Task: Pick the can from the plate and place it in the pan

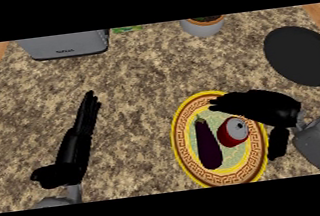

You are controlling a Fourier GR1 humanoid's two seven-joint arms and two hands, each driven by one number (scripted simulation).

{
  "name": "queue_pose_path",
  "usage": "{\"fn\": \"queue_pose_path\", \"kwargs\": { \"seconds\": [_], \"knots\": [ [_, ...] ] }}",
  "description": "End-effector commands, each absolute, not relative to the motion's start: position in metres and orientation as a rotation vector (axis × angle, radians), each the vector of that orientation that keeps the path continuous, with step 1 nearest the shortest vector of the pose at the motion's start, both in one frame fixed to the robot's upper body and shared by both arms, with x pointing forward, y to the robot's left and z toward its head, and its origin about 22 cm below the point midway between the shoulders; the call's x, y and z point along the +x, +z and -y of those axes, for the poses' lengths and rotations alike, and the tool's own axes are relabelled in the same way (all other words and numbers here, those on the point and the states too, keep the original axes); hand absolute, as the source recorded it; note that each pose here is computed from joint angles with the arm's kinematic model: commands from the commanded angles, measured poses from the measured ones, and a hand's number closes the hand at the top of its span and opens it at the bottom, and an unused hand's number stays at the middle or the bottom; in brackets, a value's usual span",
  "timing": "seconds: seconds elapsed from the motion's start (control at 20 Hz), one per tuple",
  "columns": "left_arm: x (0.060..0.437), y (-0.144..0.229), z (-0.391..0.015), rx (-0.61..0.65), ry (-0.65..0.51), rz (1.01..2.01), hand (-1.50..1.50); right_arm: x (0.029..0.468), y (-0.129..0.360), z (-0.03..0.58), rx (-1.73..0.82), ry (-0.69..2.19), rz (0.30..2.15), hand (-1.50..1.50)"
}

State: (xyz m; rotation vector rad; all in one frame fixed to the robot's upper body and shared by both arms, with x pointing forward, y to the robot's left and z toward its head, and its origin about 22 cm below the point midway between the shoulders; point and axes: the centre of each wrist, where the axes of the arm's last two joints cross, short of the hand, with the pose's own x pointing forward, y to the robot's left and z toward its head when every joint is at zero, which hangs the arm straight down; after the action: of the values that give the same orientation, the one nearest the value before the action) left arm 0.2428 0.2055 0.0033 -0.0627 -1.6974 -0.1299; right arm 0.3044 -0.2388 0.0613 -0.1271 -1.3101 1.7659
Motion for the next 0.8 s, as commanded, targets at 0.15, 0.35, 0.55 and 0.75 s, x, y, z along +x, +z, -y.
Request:
{"fn": "queue_pose_path", "kwargs": {
  "seconds": [0.15,0.35,0.55,0.75],
  "knots": [
    [0.254,0.021,-0.212,-0.072,-0.132,1.700,0.00,0.307,0.067,0.222,-0.143,1.717,1.321,-1.50],
    [0.242,0.012,-0.205,-0.060,-0.132,1.704,0.00,0.313,0.039,0.235,-0.108,1.664,1.350,-1.50],
    [0.248,0.011,-0.205,-0.063,-0.134,1.710,0.00,0.322,0.013,0.228,-0.116,1.707,1.287,-1.50],
    [0.239,0.022,-0.214,-0.055,-0.133,1.692,0.00,0.310,0.007,0.218,-0.149,1.722,1.255,-1.50]
  ]
}}
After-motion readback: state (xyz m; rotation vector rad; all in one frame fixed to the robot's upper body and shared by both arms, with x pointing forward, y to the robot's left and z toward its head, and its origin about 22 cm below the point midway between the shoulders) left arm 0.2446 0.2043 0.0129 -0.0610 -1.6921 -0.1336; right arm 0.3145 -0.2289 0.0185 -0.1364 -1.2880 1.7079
